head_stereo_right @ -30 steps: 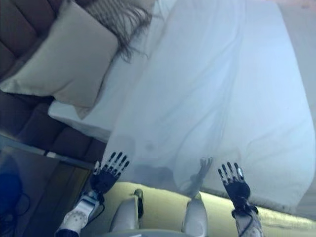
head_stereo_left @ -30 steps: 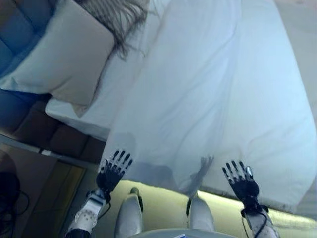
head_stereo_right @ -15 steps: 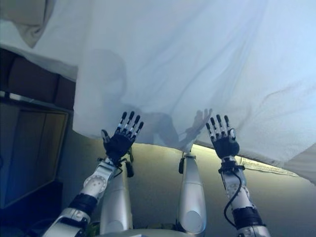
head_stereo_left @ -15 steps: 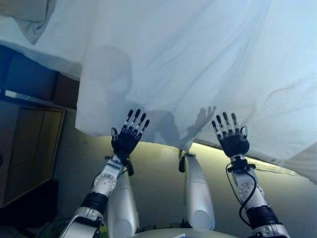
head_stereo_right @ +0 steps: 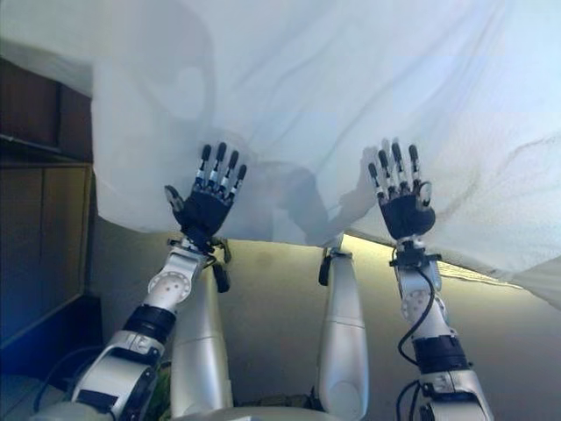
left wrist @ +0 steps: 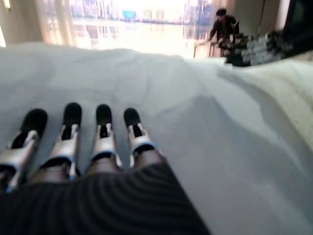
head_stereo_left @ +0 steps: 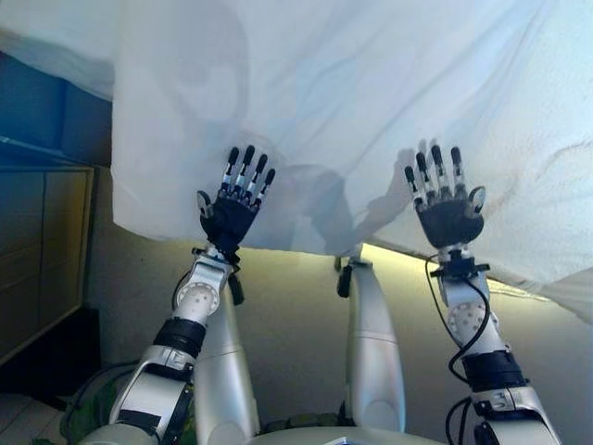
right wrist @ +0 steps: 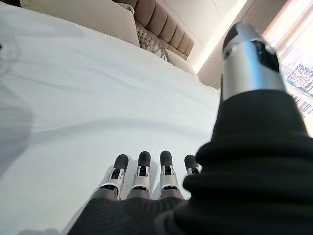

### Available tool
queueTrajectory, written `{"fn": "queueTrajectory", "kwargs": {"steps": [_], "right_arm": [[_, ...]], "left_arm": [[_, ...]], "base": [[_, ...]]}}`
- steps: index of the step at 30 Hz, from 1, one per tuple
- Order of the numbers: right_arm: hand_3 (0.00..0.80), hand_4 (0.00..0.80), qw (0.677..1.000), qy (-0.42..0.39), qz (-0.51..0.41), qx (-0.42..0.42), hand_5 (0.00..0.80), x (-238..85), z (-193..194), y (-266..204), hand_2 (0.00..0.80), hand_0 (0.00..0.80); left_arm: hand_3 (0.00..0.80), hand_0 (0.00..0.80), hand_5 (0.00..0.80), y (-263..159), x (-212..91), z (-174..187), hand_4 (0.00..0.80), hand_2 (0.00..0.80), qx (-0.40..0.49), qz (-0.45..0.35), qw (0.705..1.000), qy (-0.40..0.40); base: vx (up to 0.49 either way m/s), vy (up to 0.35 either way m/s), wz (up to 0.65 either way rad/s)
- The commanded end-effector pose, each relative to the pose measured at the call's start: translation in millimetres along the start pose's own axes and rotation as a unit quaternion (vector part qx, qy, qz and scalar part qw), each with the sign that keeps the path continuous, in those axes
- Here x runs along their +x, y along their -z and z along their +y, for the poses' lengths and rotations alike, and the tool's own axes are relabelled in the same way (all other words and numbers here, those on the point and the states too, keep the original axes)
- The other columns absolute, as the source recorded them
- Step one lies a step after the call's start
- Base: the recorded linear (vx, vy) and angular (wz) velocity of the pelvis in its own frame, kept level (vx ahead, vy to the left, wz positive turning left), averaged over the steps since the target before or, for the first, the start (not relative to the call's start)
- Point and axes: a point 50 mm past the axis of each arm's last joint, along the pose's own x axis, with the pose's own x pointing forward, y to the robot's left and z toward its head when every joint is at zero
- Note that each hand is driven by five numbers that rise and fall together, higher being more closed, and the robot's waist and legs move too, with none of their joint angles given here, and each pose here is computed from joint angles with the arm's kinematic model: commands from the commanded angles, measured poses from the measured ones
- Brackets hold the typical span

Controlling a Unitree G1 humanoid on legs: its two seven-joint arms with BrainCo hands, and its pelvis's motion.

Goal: Make the bed neatly

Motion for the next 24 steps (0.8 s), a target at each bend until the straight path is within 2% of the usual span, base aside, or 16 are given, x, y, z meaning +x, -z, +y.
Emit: {"fn": "queueTrajectory", "kwargs": {"steps": [1,10,18,24], "right_arm": [[0.000,0.000,0.998,-0.051,-0.022,-0.044,0.000,3,24,-23,0.000,0.000],[0.000,0.000,0.997,-0.059,-0.028,-0.031,0.000,6,32,-26,0.000,0.000],[0.000,0.000,0.997,-0.048,-0.028,-0.044,0.000,8,30,-31,0.000,0.000],[0.000,0.000,0.996,-0.046,-0.027,-0.069,0.000,10,32,-48,0.000,0.000]], "left_arm": [[0.000,0.000,0.000,-26,10,-1,0.000,0.000,0.021,-0.062,0.998,-0.024],[0.000,0.000,0.000,-38,13,-3,0.000,0.000,0.029,-0.107,0.993,-0.031],[0.000,0.000,0.000,-42,7,0,0.000,0.000,0.068,-0.089,0.993,-0.045],[0.000,0.000,0.000,-83,-2,11,0.000,0.000,0.110,-0.106,0.978,-0.139]], "base": [[0.000,0.043,-0.06],[-0.010,-0.009,-0.04],[0.023,-0.012,-0.04],[0.025,0.065,-0.02]]}}
